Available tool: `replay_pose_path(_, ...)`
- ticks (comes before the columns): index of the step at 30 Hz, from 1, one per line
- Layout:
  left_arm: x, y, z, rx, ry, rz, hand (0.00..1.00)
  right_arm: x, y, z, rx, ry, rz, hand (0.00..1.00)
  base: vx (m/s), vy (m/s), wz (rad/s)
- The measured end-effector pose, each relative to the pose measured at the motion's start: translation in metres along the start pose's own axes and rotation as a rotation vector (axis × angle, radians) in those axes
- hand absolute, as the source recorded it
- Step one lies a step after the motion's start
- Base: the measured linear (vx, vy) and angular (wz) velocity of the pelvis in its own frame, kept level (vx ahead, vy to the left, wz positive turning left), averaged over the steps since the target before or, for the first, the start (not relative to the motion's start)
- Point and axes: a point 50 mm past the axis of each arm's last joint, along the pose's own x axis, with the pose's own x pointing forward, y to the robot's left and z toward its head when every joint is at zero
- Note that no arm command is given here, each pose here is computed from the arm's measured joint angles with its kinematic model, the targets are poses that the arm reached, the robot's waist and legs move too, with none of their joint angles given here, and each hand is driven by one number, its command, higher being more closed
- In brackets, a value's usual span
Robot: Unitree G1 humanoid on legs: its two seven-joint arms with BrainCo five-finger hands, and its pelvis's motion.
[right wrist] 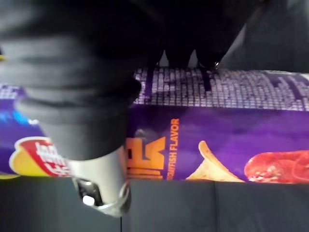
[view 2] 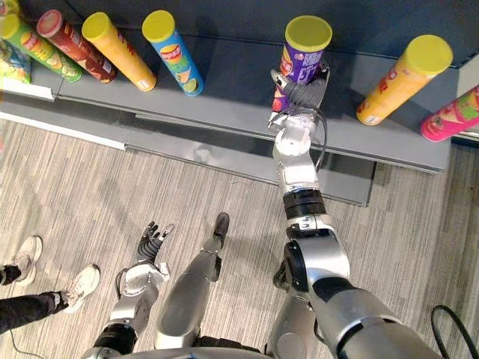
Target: Put the gum and the chips on the shelf.
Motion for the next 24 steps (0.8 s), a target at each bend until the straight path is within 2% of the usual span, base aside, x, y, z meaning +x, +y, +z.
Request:
replay_pose_path(4,0.000,0.002,-0.007,0.010,0.031,0.007,0.00,0.008,0.003,0.014,0.031,-0.027,-0.017,1.00,0.02,-0.059,0.14)
replay_pose_path(9,0.001,-0.002,-0.005,0.014,0.026,-0.003,0.00,0.011,-0.007,0.012,0.038,-0.013,-0.111,1.00,0.02,-0.047,0.12)
replay_pose_path(17,0.002,-0.003,-0.007,0.017,0.037,0.002,0.00,0.013,-0.012,0.014,0.031,-0.026,-0.177,1.00,0.01,-0.043,0.10)
replay_pose_path(24,0.002,-0.007,-0.006,0.014,0.033,-0.010,0.00,0.014,-0.016,0.023,0.056,-0.062,-0.195,1.00,0.02,-0.035,0.07)
